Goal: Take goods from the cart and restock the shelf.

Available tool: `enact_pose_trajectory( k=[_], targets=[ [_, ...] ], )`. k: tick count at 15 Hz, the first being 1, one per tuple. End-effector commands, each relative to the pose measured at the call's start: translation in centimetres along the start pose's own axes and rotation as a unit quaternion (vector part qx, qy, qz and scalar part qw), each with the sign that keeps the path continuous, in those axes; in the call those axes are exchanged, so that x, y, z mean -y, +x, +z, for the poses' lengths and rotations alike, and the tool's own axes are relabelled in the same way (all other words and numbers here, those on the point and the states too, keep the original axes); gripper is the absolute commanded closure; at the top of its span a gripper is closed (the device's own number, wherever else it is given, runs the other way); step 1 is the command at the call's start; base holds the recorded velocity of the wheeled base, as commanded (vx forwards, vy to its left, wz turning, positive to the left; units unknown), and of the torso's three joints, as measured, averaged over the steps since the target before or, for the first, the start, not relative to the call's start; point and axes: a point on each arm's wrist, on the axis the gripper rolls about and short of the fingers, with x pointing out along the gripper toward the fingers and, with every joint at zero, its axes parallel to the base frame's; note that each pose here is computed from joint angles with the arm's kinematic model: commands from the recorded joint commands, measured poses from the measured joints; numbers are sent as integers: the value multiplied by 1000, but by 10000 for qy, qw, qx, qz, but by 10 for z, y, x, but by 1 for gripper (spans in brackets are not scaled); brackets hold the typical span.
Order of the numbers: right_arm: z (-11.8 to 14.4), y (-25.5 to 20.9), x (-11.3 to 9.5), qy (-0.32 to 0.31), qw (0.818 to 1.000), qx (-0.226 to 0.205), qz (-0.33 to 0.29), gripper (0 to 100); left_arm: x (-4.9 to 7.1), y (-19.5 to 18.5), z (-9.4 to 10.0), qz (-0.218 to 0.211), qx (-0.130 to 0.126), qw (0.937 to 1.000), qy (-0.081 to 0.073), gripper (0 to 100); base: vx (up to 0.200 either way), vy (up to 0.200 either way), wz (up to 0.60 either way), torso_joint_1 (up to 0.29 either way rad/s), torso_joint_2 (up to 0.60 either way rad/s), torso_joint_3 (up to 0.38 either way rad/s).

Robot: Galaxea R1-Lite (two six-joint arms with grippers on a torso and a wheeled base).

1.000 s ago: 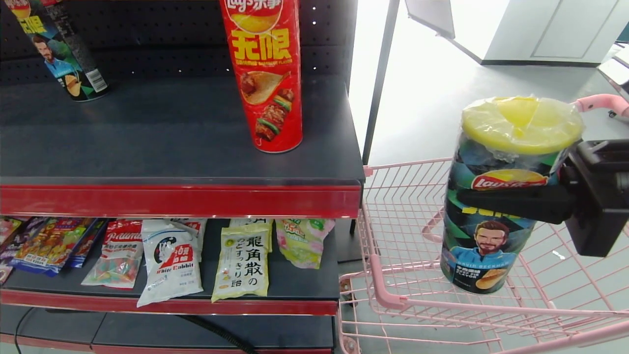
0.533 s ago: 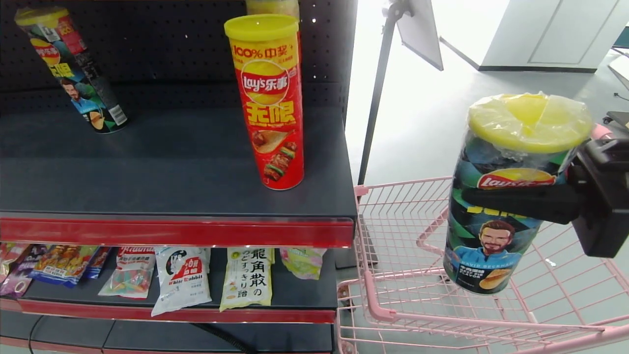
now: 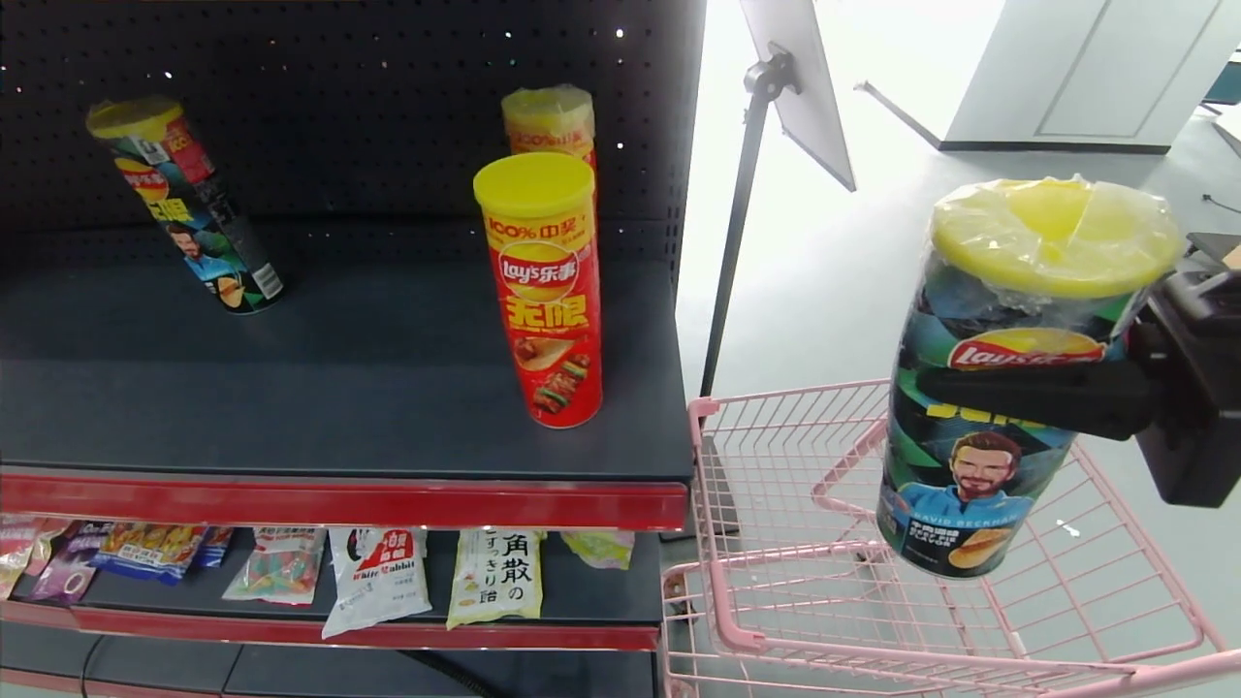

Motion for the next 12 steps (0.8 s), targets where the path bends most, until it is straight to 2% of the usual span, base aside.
enact_pose_trajectory(
  k=[1,5,12],
  targets=[
    [1,-1,-1,-14,10000,15,5,100,0,0,0,3,-6,10000,0,0,0,0,0,173,-388,-212],
    [2,-4,-3,-51,10000,62,-9,100,0,0,0,3,-6,10000,0,0,0,0,0,143,-322,-177],
    [0,-7,-9,-63,9999,87,62,100,0,0,0,3,-6,10000,0,0,0,0,0,5,-9,-5]
  ],
)
